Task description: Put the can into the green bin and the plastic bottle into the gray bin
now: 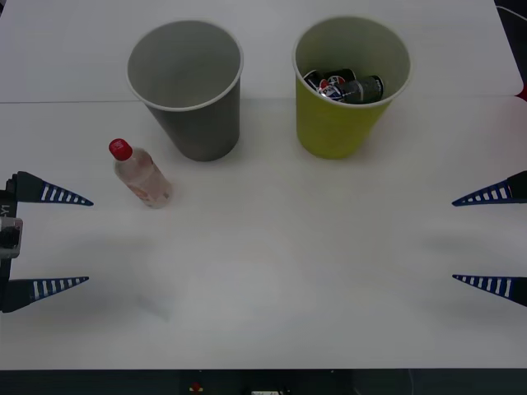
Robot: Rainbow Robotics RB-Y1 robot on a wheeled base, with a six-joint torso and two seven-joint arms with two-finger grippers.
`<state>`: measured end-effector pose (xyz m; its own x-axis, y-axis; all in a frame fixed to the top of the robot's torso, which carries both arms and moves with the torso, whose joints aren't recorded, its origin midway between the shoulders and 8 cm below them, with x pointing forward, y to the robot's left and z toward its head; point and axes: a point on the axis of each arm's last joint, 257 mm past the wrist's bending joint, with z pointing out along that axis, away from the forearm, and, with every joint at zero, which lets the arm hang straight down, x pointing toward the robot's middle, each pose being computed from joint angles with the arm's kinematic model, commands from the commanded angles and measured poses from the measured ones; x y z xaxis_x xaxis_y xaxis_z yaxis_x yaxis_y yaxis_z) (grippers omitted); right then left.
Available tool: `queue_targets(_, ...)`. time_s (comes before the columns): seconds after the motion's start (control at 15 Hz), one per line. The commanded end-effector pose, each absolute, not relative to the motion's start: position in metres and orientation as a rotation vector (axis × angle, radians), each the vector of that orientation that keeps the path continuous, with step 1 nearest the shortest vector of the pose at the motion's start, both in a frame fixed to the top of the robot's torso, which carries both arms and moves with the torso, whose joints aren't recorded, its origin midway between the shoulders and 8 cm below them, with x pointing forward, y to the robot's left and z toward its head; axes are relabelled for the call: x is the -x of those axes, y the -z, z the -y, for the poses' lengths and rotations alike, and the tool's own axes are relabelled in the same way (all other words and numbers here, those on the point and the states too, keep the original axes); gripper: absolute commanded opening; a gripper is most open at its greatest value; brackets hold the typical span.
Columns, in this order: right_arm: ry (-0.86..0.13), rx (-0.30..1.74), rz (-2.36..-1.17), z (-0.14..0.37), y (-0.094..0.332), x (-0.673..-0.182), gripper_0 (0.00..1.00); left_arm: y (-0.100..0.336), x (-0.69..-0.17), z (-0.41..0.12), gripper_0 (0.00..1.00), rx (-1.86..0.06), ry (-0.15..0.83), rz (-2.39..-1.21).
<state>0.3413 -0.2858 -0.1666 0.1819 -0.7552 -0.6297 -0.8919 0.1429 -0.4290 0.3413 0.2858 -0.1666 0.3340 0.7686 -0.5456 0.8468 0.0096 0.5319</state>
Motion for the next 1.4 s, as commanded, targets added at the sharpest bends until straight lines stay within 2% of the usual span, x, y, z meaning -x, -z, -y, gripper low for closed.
queue_targets(0.07,-0.209,1.634,-1.596,0.286,0.167,-0.341,1.00,0.167,-0.341,-0.286,1.00,-1.762,0.118,-1.444)
queue_targets(0.33,-0.209,1.634,-1.596,0.286,0.167,-0.341,1.00,0.151,-0.351,-0.296,1.00,-1.712,0.071,-1.441)
queue_targets(0.73,-0.209,1.634,-1.596,0.286,0.167,-0.341,1.00,0.150,-0.358,-0.314,1.00,-1.454,0.246,-1.557)
queue_targets(0.87,-0.209,1.634,-1.596,0.286,0.167,-0.341,1.00,0.156,-0.357,-0.310,1.00,-1.307,0.377,-1.598)
queue_targets(1.0,-0.209,1.634,-1.596,0.286,0.167,-0.341,1.00,0.163,-0.358,-0.303,1.00,-1.199,0.453,-1.615)
queue_targets(1.13,-0.209,1.634,-1.596,0.286,0.167,-0.341,1.00,0.171,-0.360,-0.296,1.00,-1.087,0.490,-1.621)
queue_targets(1.4,-0.209,1.634,-1.596,0.286,0.167,-0.341,1.00,0.181,-0.369,-0.289,1.00,-0.881,0.468,-1.634)
